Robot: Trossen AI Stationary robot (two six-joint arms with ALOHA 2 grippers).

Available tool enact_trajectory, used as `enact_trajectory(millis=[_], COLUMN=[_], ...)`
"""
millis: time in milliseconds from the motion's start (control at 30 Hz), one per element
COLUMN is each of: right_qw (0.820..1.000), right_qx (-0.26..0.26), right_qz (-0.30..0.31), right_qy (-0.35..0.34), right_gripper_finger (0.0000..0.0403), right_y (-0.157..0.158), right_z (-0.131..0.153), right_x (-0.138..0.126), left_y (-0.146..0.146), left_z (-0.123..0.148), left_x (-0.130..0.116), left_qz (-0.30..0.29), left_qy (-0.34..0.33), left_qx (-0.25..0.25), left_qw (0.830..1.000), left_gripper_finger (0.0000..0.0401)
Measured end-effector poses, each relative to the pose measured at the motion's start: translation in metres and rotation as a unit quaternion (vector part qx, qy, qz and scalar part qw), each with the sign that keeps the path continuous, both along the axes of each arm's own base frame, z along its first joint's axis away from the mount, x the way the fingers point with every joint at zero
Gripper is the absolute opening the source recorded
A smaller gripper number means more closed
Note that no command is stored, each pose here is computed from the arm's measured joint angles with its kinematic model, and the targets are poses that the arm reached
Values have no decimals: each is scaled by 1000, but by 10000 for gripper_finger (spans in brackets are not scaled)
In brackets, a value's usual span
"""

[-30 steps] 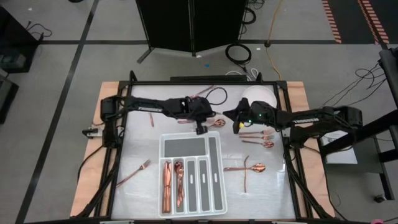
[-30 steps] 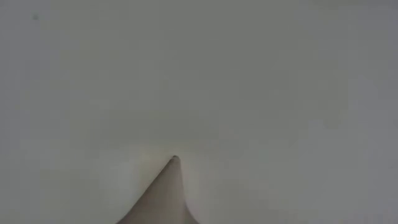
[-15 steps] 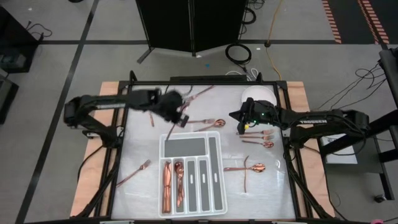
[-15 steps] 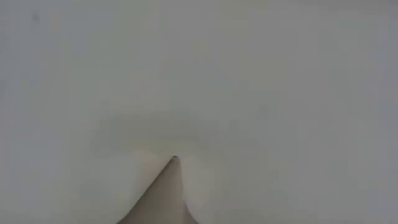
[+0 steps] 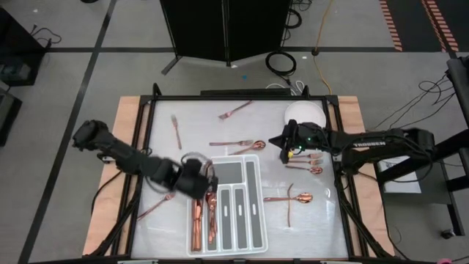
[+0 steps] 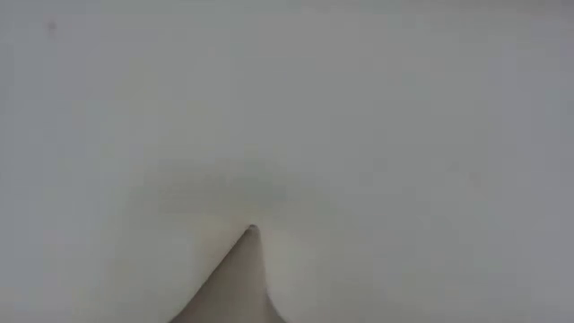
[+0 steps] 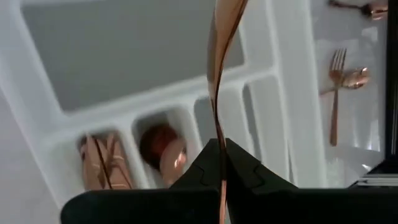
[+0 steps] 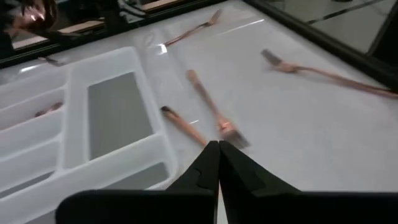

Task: Sort silverware
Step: Put the spoon into the silverware tray

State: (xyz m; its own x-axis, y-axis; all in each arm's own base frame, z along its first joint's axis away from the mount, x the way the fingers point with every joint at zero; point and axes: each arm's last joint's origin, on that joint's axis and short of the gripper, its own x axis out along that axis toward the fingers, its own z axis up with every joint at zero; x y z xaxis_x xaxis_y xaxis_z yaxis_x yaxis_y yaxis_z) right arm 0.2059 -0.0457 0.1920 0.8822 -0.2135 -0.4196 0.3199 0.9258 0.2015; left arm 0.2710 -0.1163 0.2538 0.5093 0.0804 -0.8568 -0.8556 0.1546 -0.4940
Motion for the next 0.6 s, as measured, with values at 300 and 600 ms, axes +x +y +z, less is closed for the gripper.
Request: enact_trajectory(millis=[300, 600], right_qw=[998, 994], right_qx=[54, 85], right_qz=[41, 64], right_qy=[-9, -26], right_gripper_finger=[0, 0], right_y=[28, 54], right_z=[0, 2], right_x=[4, 6], left_y=[-69, -104], left_z=[-37, -77], left_x=[-10, 10], left_qz=[35, 14], left_qy=[-9, -47], left_qx=[-18, -49], left_qw=[999, 998], left_gripper_finger=[0, 0])
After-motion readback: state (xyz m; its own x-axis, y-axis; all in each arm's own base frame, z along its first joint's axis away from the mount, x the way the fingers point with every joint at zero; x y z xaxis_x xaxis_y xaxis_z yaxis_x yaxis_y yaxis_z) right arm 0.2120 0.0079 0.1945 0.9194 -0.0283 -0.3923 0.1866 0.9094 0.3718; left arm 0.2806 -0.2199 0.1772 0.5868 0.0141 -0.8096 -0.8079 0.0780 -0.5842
